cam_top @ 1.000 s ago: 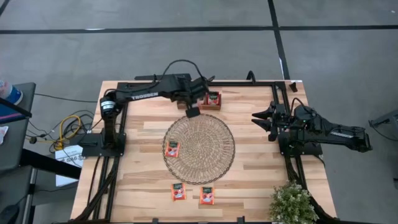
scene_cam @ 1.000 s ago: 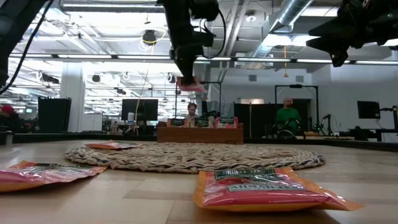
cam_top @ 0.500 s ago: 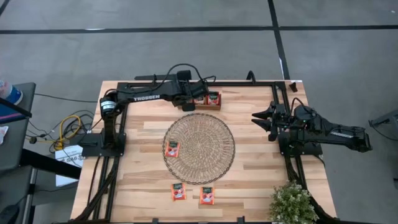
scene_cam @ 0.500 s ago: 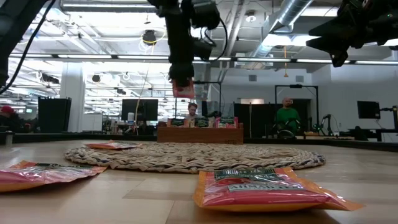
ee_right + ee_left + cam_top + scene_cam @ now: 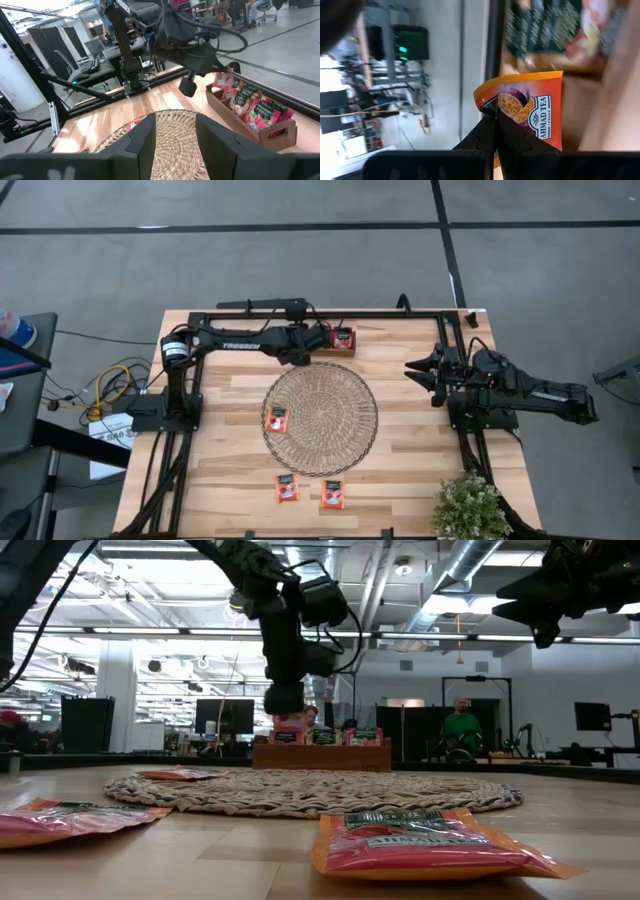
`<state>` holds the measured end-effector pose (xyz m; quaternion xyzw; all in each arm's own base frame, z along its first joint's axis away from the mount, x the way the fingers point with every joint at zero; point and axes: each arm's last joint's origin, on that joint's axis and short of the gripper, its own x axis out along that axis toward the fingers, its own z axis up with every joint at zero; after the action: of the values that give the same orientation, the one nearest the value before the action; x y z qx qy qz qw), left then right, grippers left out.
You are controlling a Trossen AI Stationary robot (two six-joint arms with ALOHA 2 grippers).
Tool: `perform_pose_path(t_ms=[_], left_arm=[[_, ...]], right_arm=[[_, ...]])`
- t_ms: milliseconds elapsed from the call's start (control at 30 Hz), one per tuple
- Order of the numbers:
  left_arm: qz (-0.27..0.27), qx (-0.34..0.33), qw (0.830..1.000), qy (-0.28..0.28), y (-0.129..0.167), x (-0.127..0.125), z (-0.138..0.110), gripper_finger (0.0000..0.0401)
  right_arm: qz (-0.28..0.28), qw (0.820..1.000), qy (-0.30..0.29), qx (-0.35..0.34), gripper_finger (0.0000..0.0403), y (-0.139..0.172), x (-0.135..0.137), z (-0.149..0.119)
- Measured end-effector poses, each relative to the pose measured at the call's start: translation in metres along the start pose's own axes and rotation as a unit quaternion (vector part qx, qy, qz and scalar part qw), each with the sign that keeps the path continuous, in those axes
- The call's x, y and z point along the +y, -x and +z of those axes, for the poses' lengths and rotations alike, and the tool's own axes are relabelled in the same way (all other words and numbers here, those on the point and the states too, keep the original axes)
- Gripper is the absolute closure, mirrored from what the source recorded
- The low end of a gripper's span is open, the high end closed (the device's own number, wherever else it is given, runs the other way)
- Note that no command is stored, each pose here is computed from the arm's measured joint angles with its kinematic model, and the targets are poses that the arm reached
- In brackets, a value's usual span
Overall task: Pick & Place Tea
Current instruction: Put the orange tea bag into the left section of the wooden organizer
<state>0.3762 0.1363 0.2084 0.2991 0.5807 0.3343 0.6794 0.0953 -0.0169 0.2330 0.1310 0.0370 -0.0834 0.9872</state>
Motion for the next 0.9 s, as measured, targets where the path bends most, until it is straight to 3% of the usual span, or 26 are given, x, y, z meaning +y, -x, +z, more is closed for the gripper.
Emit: perform_pose_path(t_ms=[533, 900], left_arm=[[0.045, 0.002, 0.998, -0.033, -0.023, -0.015, -0.013, 0.0401], [0.036, -0.009, 0.999, -0.034, -0.028, -0.020, -0.017, 0.0401]], right_arm=[[0.000, 1.000, 0.000, 0.000, 0.0273, 0.000, 0.000, 0.000], [-0.001, 1.000, -0.004, 0.000, 0.0273, 0.000, 0.000, 0.000]])
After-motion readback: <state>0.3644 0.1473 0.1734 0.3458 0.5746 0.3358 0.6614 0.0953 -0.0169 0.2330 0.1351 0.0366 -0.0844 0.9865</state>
